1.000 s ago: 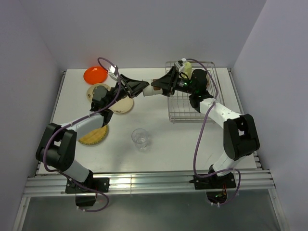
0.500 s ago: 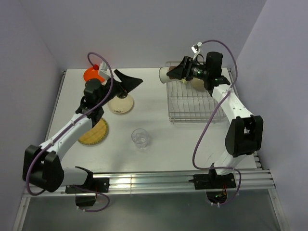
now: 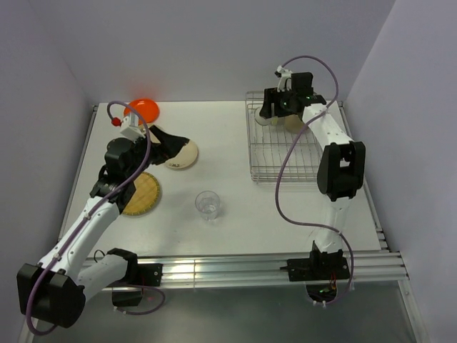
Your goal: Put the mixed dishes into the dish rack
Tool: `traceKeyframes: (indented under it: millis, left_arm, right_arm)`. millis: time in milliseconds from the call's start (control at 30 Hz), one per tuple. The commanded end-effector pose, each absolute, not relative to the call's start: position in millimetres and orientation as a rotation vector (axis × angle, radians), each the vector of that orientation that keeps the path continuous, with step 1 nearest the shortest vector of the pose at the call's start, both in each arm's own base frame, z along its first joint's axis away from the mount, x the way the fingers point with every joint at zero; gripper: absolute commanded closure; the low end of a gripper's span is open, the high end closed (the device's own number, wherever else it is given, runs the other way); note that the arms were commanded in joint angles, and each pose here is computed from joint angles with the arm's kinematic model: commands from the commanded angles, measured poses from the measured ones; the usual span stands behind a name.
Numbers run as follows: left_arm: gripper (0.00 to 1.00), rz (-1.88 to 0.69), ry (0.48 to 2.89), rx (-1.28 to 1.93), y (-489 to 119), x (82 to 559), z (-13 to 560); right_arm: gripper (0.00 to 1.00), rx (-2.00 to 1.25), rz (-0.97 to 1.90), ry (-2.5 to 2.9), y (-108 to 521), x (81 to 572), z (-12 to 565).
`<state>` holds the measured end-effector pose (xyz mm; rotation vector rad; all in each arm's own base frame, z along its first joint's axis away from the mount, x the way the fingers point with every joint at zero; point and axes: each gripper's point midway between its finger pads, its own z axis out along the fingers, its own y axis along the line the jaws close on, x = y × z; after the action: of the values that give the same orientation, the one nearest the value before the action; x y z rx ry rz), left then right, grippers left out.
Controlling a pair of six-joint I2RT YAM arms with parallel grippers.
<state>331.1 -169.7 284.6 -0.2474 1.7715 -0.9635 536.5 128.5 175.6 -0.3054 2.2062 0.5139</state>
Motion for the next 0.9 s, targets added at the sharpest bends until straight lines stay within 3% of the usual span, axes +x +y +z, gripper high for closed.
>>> traceKeyframes:
  millis: [0,467,867]
  left_arm:
    - [0.14,-0.902,1.758,-0.246,-156.5,325.9,283.7]
    - [0.13,-0.861,1.777,-0.283,-139.7,316.9,274.3]
    - [0.13,-0.873,1.778,-0.292,-138.5,312.4,271.2]
  right_arm:
    - [1.0,-0.421,0.286,2.102,119.5,562.1,211.8]
    - [1.0,-0.689,0.119,2.037,163.9,592.1,186.6]
    - [1.0,-0.732,-0.024,2.04,151.0,611.2,169.2]
